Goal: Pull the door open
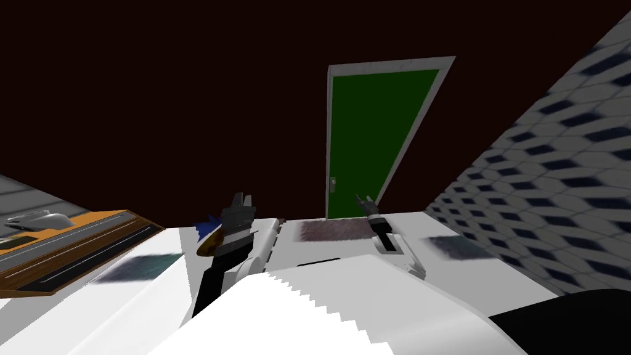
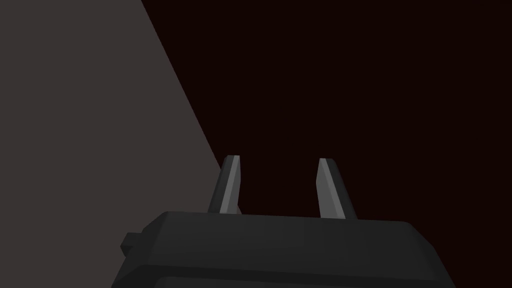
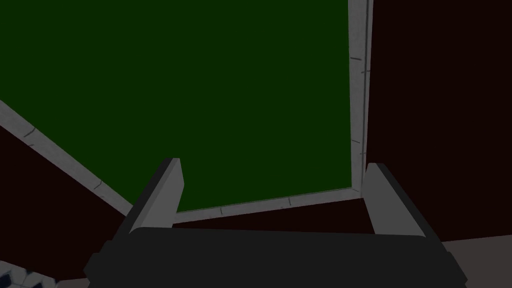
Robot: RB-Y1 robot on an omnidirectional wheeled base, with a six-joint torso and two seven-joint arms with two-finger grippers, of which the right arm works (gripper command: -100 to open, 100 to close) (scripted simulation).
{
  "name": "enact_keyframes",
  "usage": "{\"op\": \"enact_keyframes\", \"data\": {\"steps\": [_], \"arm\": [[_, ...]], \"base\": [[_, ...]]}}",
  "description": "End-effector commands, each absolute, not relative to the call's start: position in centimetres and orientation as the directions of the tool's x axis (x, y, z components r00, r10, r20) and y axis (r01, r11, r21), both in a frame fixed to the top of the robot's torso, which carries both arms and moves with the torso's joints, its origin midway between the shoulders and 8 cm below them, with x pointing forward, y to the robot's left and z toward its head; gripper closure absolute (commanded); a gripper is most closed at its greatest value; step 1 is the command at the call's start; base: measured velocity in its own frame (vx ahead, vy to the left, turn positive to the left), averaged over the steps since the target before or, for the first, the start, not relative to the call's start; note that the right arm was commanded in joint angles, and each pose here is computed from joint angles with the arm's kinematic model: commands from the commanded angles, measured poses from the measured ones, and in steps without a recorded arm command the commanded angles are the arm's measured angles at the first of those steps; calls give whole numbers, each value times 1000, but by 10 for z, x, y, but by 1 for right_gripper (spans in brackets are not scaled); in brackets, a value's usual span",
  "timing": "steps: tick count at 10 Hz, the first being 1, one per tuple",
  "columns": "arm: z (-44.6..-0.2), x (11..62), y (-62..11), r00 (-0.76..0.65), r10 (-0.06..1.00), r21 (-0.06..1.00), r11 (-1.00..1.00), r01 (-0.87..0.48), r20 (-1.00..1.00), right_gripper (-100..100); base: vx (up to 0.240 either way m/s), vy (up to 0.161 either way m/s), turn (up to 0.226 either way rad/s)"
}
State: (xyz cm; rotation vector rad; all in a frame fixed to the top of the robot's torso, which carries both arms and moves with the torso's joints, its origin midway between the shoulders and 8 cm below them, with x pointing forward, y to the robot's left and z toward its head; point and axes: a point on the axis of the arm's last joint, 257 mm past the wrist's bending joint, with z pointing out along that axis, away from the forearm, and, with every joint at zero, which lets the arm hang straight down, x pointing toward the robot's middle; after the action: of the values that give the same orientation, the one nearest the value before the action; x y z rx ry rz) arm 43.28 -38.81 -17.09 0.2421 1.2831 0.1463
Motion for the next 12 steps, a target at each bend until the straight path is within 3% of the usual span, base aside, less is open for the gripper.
{"op": "enact_keyframes", "data": {"steps": [1,12], "arm": [[-187,433,-398,249,192,214,975,65,-949,-100],[-270,432,-428,59,20,32,980,199,-998,-100]], "base": [[154,58,136],[150,13,98]]}}
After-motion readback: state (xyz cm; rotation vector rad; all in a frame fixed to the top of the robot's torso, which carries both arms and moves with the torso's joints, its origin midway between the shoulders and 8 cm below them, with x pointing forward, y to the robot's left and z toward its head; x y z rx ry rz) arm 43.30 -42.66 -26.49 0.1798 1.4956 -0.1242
